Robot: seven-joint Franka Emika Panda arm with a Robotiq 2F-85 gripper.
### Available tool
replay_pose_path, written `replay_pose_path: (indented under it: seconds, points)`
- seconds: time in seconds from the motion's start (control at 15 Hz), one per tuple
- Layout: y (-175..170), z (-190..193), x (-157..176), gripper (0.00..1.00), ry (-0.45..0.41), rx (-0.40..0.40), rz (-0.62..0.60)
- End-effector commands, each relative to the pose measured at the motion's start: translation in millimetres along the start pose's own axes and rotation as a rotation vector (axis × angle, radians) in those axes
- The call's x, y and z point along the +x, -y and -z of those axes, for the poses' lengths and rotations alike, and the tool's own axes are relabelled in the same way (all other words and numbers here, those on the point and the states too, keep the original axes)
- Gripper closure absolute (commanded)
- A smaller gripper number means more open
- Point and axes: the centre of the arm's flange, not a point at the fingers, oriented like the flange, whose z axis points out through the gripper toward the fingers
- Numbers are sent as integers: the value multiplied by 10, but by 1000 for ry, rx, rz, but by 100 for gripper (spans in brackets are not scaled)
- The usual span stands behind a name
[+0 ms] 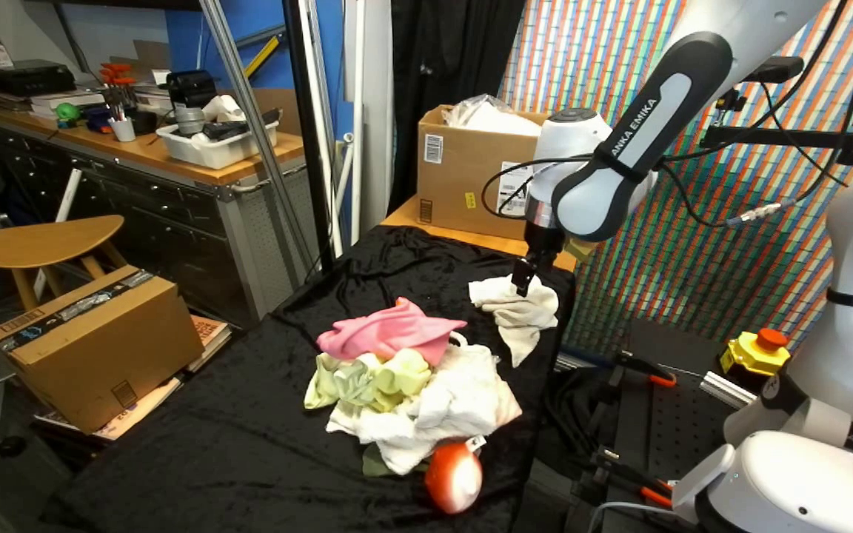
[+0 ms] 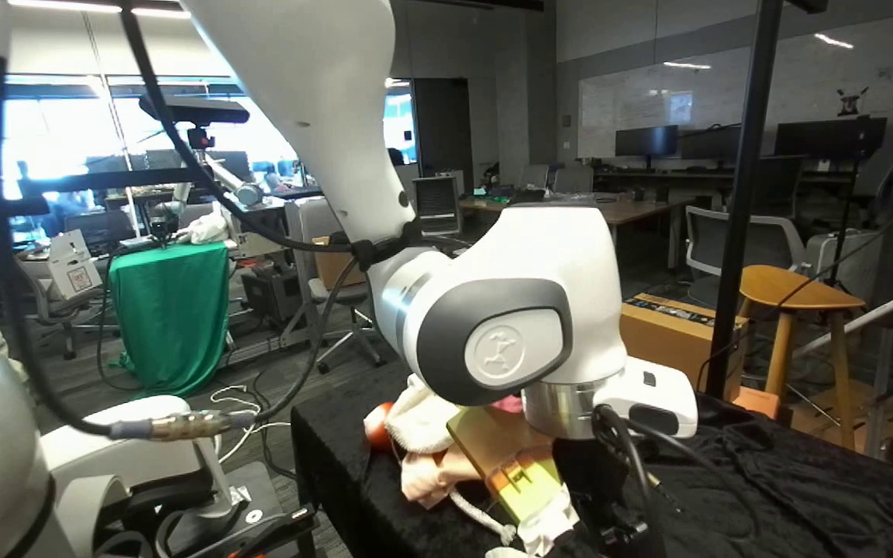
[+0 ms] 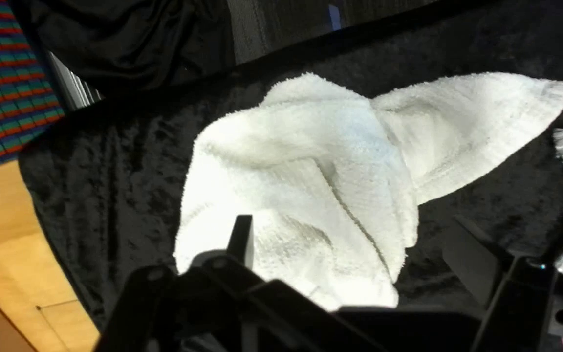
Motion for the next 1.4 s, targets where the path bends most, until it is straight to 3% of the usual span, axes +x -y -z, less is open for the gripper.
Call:
replay_pose_path:
  seconds: [0.0, 0.67, 1.33]
  points:
    - [6, -417, 492, 0, 26, 36, 71]
    - [-219, -1044, 658, 0, 121, 63, 84]
    - [-312, -830, 537, 0, 89, 30, 91]
